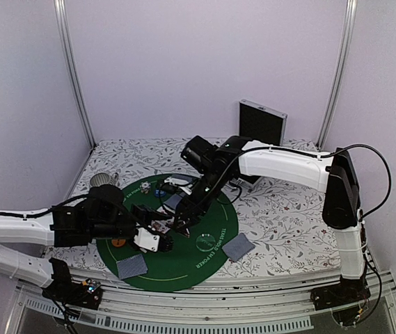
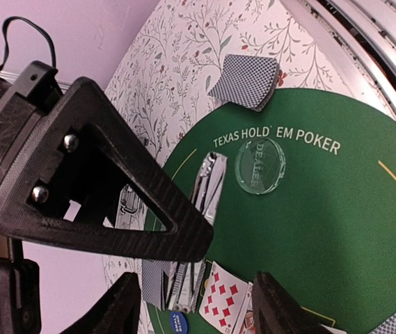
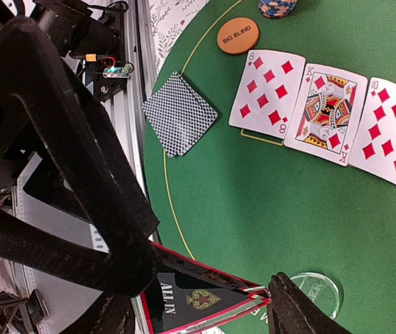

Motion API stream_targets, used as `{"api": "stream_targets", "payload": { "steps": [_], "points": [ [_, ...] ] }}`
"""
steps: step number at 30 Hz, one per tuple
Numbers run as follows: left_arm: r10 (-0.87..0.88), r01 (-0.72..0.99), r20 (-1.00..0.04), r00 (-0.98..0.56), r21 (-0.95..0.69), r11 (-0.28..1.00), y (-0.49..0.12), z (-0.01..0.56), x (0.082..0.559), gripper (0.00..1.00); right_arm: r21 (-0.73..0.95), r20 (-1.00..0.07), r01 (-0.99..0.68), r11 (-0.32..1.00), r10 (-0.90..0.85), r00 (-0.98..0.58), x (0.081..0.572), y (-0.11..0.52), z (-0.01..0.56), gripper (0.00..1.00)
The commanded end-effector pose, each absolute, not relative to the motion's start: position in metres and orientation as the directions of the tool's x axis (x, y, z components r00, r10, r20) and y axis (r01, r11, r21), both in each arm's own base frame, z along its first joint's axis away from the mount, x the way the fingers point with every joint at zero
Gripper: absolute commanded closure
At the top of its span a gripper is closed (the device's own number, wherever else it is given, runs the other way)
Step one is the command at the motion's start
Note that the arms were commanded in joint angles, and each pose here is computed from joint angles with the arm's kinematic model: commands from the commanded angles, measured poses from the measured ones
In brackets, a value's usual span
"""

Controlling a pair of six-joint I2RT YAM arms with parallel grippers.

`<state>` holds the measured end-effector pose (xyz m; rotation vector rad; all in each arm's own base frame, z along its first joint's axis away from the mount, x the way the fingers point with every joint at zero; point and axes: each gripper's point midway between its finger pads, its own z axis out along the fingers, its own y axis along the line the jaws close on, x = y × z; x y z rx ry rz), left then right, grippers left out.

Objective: Distribute texas hold em gaming equipment
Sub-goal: Pass from the right arm to the left

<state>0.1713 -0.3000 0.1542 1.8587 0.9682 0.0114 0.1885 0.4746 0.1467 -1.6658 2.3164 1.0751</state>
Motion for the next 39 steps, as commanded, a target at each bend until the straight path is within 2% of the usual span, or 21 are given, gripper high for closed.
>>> {"api": "stream_targets", "payload": {
  "steps": [1, 9, 12, 16, 17, 21, 22, 23, 25, 26, 30, 33, 35, 39],
  "points": [
    [0.619, 0.612, -0.402, 0.675, 0.774, -0.166, -0.306, 0.164, 0.172, 0.44, 0.475, -0.517, -0.876, 0.087, -0.778, -0.357, 0.179, 0.484, 0.173, 0.45],
    [0.618, 0.623, -0.401, 0.676, 0.76, -0.188, -0.309, 0.162, 0.171, 0.58, 0.473, -0.523, -0.878, 0.074, -0.779, -0.347, 0.175, 0.488, 0.175, 0.46],
    [0.619, 0.622, -0.395, 0.679, 0.757, -0.199, -0.309, 0.16, 0.17, 0.73, 0.473, -0.524, -0.878, 0.073, -0.778, -0.347, 0.175, 0.489, 0.175, 0.46],
    [0.621, 0.615, -0.388, 0.681, 0.763, -0.199, -0.309, 0.16, 0.17, 0.98, 0.474, -0.525, -0.878, 0.071, -0.778, -0.346, 0.175, 0.49, 0.175, 0.46],
    [0.621, 0.611, -0.384, 0.683, 0.766, -0.198, -0.309, 0.16, 0.17, 1.0, 0.47, -0.525, -0.88, 0.073, -0.778, -0.345, 0.176, 0.49, 0.174, 0.47],
    [0.628, 0.606, -0.382, 0.678, 0.774, -0.184, -0.306, 0.161, 0.171, 1.0, 0.45, -0.507, -0.887, 0.102, -0.789, -0.348, 0.18, 0.487, 0.167, 0.46],
    [0.636, 0.609, -0.382, 0.67, 0.773, -0.177, -0.304, 0.161, 0.172, 1.0, 0.439, -0.505, -0.892, 0.112, -0.79, -0.348, 0.183, 0.485, 0.167, 0.43],
    [0.646, 0.613, -0.382, 0.661, 0.771, -0.173, -0.302, 0.16, 0.173, 1.0, 0.413, -0.503, -0.901, 0.133, -0.791, -0.348, 0.188, 0.483, 0.166, 0.34],
    [0.681, 0.628, -0.377, 0.628, 0.762, -0.158, -0.297, 0.158, 0.178, 1.0, 0.36, -0.518, -0.915, 0.182, -0.777, -0.358, 0.202, 0.478, 0.173, 0.04],
    [0.7, 0.638, -0.374, 0.608, 0.755, -0.151, -0.294, 0.156, 0.18, 1.0, 0.335, -0.531, -0.918, 0.21, -0.763, -0.369, 0.212, 0.474, 0.177, 0.0],
    [0.813, 0.686, -0.344, 0.47, 0.722, -0.091, -0.267, 0.144, 0.2, 1.0, 0.309, -0.59, -0.875, 0.372, -0.647, -0.483, 0.26, 0.442, 0.201, 0.01],
    [0.883, 0.701, -0.339, 0.324, 0.713, 0.017, -0.238, 0.142, 0.228, 1.0, 0.306, -0.648, -0.826, 0.474, -0.532, -0.545, 0.288, 0.411, 0.22, 0.01],
    [0.907, 0.692, -0.365, 0.209, 0.711, 0.127, -0.22, 0.149, 0.252, 1.0, 0.326, -0.669, -0.801, 0.503, -0.476, -0.571, 0.294, 0.397, 0.227, 0.01],
    [0.922, 0.653, -0.387, -0.022, 0.692, 0.307, -0.187, 0.15, 0.3, 1.0, 0.32, -0.673, -0.798, 0.511, -0.47, -0.571, 0.29, 0.387, 0.223, 0.01]
  ]
}}
